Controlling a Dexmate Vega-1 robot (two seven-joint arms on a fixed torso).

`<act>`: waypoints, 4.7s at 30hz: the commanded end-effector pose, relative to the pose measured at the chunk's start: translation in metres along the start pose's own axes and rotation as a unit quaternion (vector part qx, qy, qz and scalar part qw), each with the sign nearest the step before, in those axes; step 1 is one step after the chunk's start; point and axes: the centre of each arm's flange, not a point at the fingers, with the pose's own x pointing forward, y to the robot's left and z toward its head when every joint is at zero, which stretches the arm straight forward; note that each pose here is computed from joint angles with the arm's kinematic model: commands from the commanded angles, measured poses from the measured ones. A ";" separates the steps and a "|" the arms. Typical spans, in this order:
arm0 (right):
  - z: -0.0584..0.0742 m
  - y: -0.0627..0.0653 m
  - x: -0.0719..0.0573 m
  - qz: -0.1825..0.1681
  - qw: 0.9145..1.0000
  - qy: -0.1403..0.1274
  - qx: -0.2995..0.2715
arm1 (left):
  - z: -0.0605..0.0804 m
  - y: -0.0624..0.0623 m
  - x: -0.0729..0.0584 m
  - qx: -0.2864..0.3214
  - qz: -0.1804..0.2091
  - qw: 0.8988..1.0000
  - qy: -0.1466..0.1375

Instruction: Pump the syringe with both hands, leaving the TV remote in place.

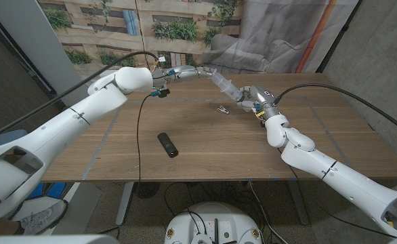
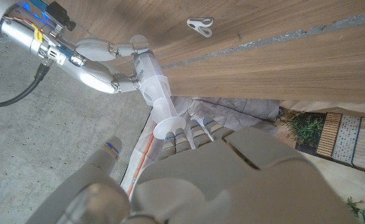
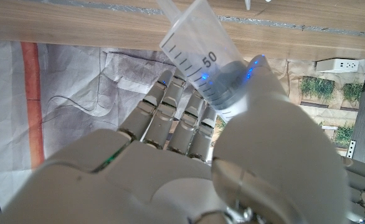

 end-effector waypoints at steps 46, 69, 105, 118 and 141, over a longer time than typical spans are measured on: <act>0.006 -0.006 0.001 -0.031 0.999 -0.005 0.021 | 0.004 -0.015 0.027 0.004 -0.030 1.000 -0.010; 0.009 -0.006 0.003 -0.039 0.999 -0.010 0.027 | 0.006 -0.022 0.043 -0.004 -0.044 0.999 -0.027; 0.002 0.001 0.001 -0.040 0.996 0.013 0.079 | 0.002 0.007 0.013 0.041 0.030 0.999 0.017; 0.000 0.004 -0.003 -0.034 0.996 0.012 0.082 | 0.007 0.020 0.006 0.064 0.050 0.996 0.024; -0.002 0.000 -0.005 -0.021 0.998 0.008 0.051 | -0.016 0.026 -0.033 -0.013 0.146 0.988 0.053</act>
